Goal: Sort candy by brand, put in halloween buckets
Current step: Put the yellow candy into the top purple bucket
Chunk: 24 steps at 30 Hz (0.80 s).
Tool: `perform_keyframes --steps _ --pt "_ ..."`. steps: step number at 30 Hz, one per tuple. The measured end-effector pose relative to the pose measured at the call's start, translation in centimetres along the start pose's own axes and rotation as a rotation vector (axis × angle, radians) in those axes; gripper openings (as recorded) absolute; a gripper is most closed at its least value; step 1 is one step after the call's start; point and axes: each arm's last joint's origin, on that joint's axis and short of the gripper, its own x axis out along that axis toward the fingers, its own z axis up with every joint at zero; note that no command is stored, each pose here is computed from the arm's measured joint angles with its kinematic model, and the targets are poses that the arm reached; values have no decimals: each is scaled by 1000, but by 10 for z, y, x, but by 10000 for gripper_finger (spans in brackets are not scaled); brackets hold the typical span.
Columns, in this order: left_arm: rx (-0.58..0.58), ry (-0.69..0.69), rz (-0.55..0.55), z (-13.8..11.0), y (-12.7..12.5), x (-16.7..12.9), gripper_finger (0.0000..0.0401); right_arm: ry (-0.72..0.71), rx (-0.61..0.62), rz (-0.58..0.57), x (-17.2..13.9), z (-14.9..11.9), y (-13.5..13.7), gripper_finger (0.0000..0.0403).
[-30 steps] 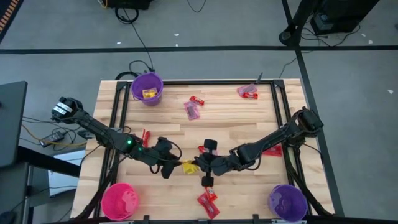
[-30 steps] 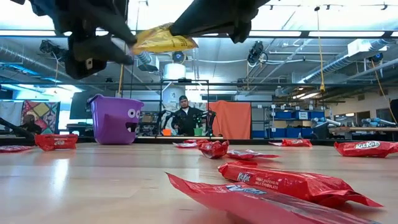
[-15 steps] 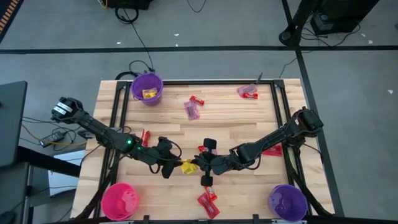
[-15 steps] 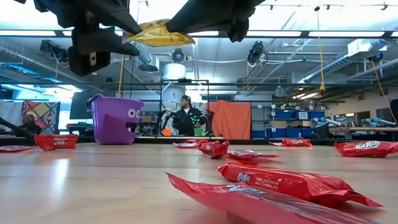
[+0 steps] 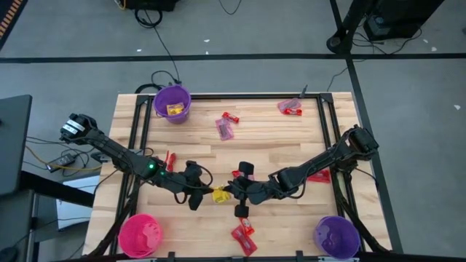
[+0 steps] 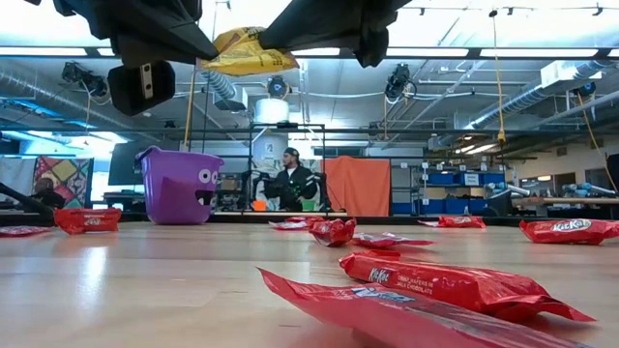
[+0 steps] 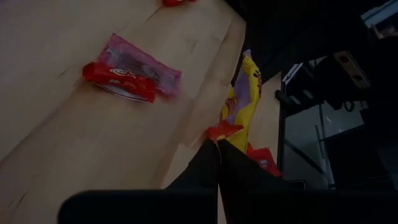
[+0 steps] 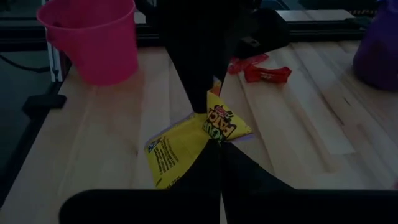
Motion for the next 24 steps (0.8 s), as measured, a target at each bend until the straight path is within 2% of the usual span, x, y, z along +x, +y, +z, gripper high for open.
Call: perform_keyframes --steps 18,24 --pt "-2 -8 -19 2 -3 0 1 -11 -2 -34 -2 -1 4 8" --pt "-15 -76 -4 9 -4 -10 0 -10 179 -124 -2 -4 0 57"
